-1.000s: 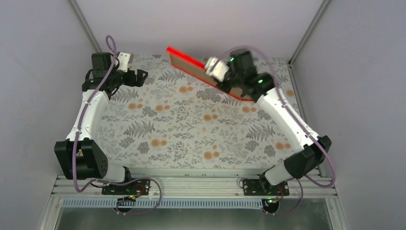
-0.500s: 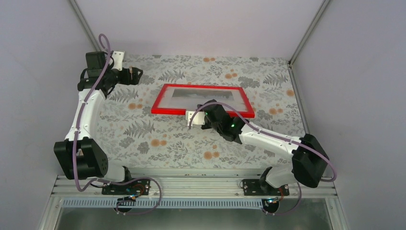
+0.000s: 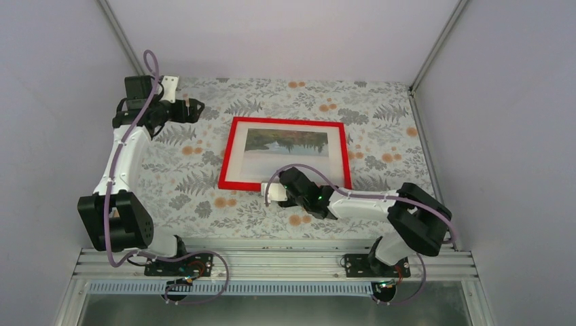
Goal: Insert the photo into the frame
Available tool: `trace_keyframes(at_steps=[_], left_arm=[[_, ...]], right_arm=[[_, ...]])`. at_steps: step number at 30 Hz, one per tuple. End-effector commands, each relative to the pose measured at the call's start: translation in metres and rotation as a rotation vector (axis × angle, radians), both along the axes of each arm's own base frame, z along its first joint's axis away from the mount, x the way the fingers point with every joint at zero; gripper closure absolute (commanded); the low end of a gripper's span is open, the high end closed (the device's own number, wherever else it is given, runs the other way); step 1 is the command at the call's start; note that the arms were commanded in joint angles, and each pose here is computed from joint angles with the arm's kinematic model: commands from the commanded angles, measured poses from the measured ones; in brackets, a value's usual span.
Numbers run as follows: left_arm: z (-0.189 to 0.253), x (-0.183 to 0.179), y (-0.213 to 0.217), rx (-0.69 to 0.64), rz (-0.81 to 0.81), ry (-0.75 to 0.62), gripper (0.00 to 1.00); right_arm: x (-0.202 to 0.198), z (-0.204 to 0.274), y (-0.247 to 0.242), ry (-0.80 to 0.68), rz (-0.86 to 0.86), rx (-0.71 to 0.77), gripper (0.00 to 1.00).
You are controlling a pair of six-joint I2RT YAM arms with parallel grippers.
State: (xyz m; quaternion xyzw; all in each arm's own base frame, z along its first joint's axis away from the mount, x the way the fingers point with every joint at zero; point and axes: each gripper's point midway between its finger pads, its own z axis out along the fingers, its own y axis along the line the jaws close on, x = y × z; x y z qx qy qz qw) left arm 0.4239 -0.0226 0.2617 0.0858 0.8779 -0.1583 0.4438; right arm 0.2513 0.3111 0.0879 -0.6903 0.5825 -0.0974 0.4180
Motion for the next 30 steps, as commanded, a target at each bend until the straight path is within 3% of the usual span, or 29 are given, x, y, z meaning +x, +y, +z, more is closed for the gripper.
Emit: trace_keyframes(at_steps=[1, 9, 15, 22, 30], left_arm=[[0.001, -0.009, -0.001, 0.004, -0.016, -0.004, 0.00], [0.000, -0.011, 0.000, 0.022, -0.019, -0.017, 0.00], [-0.012, -0.021, -0.006, 0.069, -0.089, -0.010, 0.00], [-0.054, -0.064, -0.042, 0.174, -0.354, 0.017, 0.00], [-0.113, -0.129, -0.101, 0.377, -0.620, 0.031, 0.00]], right_arm=[[-0.002, 0.005, 0.019, 0.020, -0.007, 0.128, 0.29], [-0.033, -0.009, 0.030, 0.249, 0.071, 0.110, 0.01], [-0.031, 0.027, 0.033, 0.503, 0.123, 0.184, 0.00], [0.035, 0.067, 0.009, 0.667, 0.001, 0.336, 0.00], [0.148, 0.046, -0.037, 0.792, -0.221, 0.445, 0.00]])
